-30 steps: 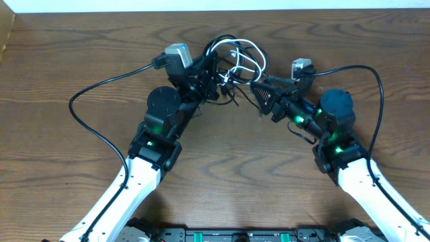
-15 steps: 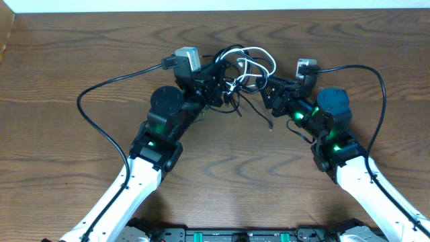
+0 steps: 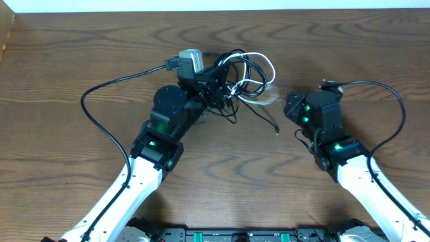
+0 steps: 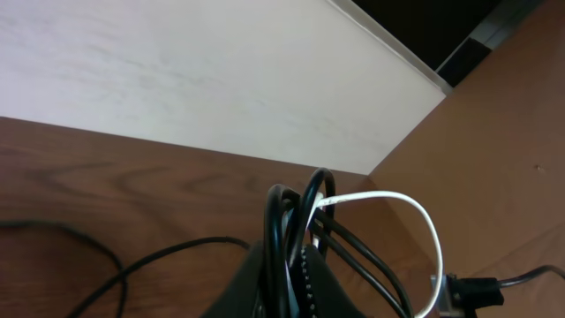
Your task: Untangle cables
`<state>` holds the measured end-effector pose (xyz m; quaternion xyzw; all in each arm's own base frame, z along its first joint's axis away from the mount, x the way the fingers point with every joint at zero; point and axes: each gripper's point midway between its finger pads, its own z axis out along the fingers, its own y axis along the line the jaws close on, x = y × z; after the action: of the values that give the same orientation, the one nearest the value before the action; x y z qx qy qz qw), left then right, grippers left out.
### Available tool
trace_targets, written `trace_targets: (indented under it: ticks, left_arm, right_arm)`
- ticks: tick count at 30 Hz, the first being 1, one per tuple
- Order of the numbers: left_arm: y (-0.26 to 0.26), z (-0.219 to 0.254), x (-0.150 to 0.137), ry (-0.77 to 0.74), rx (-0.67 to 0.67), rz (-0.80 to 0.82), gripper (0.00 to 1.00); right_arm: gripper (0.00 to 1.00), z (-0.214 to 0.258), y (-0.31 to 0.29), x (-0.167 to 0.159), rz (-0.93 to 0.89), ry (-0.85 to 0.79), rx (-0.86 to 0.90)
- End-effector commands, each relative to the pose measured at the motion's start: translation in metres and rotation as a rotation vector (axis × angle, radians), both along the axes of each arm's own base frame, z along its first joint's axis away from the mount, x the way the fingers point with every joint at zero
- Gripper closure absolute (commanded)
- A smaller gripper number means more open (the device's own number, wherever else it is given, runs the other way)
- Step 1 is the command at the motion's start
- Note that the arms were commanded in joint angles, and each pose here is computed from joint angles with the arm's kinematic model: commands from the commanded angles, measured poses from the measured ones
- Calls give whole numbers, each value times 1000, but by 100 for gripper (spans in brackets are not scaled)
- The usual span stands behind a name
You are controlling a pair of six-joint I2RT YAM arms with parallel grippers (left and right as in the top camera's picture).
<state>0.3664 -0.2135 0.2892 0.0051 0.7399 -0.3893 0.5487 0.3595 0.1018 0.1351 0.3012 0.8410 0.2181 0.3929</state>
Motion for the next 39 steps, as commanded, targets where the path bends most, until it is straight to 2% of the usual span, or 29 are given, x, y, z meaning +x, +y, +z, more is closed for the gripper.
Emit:
trace_targets:
  ticks: [1,11,16,18,19,21,30,39]
  left_arm:
    - [0,13,0,-28,-18,0,92]
    - [1,12,0,-27,-18,0,92]
    - [0,7,-1,-31,27,-5,92]
    - [1,3,-1,-19,35,-5,92]
    - [1,2,-1,-16,37,-5,92]
    - [1,2,-1,-14,38,-5,92]
    - [1,-4,-2,-74,160,-21,93]
    - [-9,-5,-10,-68,151,-95,92]
  right_arm:
    - [58,1,-23,4,-123,-6,-17]
    - [48,3,-18,6,-101,-13,5]
    - [30,7,-13,8,-69,-28,16]
    - [27,13,-5,11,-6,-58,-1]
    - [16,16,-1,12,25,-74,-8]
    - [11,25,10,16,105,-119,-16]
    - [7,78,68,14,465,-360,60]
    - [7,92,80,10,532,-413,98]
